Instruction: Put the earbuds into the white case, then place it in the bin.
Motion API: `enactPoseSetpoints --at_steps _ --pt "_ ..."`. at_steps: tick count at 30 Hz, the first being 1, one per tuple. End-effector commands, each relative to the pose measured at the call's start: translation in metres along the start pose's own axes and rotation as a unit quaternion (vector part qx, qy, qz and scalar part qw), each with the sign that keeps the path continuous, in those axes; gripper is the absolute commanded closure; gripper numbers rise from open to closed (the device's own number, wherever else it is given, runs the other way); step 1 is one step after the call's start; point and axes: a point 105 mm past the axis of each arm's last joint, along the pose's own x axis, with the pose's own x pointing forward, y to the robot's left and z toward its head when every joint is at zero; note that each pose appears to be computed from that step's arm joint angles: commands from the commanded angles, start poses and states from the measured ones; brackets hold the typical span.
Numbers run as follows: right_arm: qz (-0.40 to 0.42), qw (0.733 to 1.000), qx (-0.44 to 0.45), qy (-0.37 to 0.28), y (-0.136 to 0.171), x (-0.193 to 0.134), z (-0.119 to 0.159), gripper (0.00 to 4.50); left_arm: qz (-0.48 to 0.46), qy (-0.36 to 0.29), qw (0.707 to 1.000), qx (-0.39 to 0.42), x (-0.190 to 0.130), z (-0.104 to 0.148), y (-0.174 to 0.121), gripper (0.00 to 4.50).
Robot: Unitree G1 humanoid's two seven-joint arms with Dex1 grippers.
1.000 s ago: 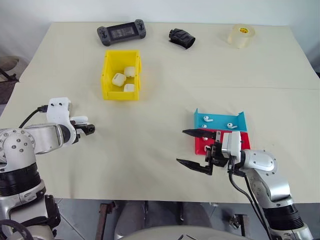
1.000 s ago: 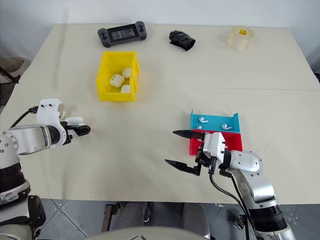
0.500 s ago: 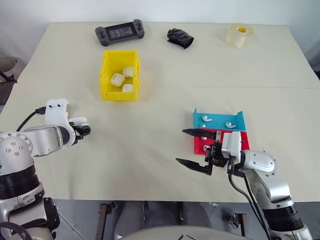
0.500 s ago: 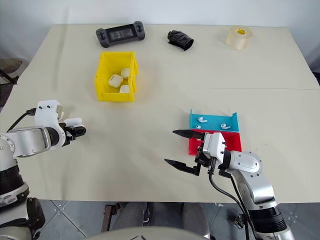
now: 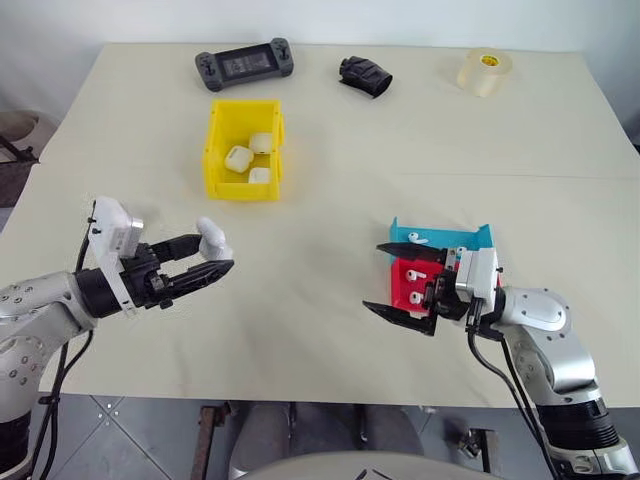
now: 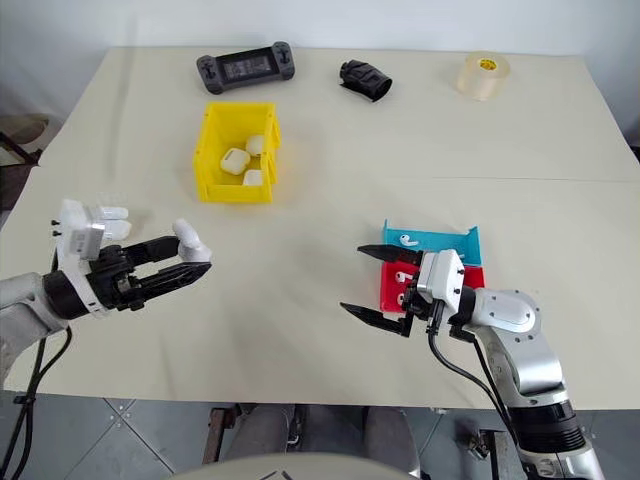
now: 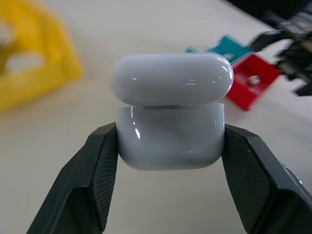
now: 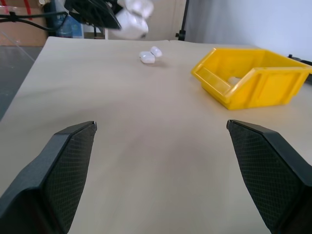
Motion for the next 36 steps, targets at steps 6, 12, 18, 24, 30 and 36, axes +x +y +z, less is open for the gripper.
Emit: enactPoseSetpoints --at_steps 6,12,18,24,30,36 --pt "-0.071 0.997 -0.023 0.021 -0.006 -0.028 0.015 0.0 -0.143 -0.073 0.983 0.088 0.032 -0.011 -0.023 1.72" --pt "-0.124 0.99 -0.022 0.068 -0.01 -0.061 0.016 0.0 -0.153 -0.144 0.971 0.116 0.07 -0.021 -0.026 1.72" --pt "-0.174 0.973 -0.004 0.152 -0.002 -0.111 0.011 0.0 -0.204 -0.229 0.946 0.102 0.101 -0.03 -0.048 1.72" --pt "-0.2 0.957 0.004 0.211 0.009 -0.152 0.013 0.0 -0.275 -0.272 0.916 0.107 0.119 -0.027 -0.074 1.72" --pt "-0.198 0.943 0.014 0.266 0.016 -0.177 0.026 0.0 -0.362 -0.268 0.889 0.079 0.129 -0.028 -0.101 1.72" --pt "-0.204 0.929 0.035 0.307 0.023 -0.205 0.033 0.0 -0.363 -0.277 0.889 0.03 0.138 0.003 -0.118 1.72"
